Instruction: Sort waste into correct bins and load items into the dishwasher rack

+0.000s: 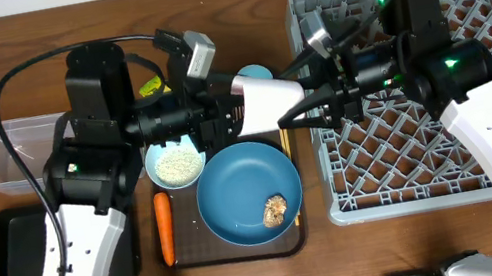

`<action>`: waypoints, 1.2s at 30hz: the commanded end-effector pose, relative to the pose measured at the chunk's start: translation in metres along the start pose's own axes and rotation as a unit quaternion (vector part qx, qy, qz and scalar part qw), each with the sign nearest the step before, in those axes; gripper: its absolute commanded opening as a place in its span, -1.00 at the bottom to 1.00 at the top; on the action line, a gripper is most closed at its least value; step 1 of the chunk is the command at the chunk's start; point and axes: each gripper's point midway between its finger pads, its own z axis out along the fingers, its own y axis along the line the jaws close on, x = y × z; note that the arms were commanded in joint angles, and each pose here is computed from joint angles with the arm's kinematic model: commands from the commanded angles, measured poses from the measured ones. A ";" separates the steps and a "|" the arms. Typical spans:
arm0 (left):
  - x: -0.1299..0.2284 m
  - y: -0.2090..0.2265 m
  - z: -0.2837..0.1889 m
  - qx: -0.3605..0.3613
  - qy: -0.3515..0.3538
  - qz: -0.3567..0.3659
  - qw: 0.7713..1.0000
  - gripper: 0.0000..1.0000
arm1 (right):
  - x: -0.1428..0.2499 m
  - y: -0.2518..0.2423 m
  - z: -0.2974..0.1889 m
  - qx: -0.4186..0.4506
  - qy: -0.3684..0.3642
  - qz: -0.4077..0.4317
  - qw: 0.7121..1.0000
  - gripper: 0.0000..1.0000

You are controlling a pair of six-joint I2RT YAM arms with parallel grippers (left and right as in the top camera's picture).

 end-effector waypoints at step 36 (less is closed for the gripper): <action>0.027 0.073 -0.026 -0.246 0.036 -0.057 0.967 0.69 | 0.221 -0.089 -0.322 0.683 0.078 0.563 0.459 -0.18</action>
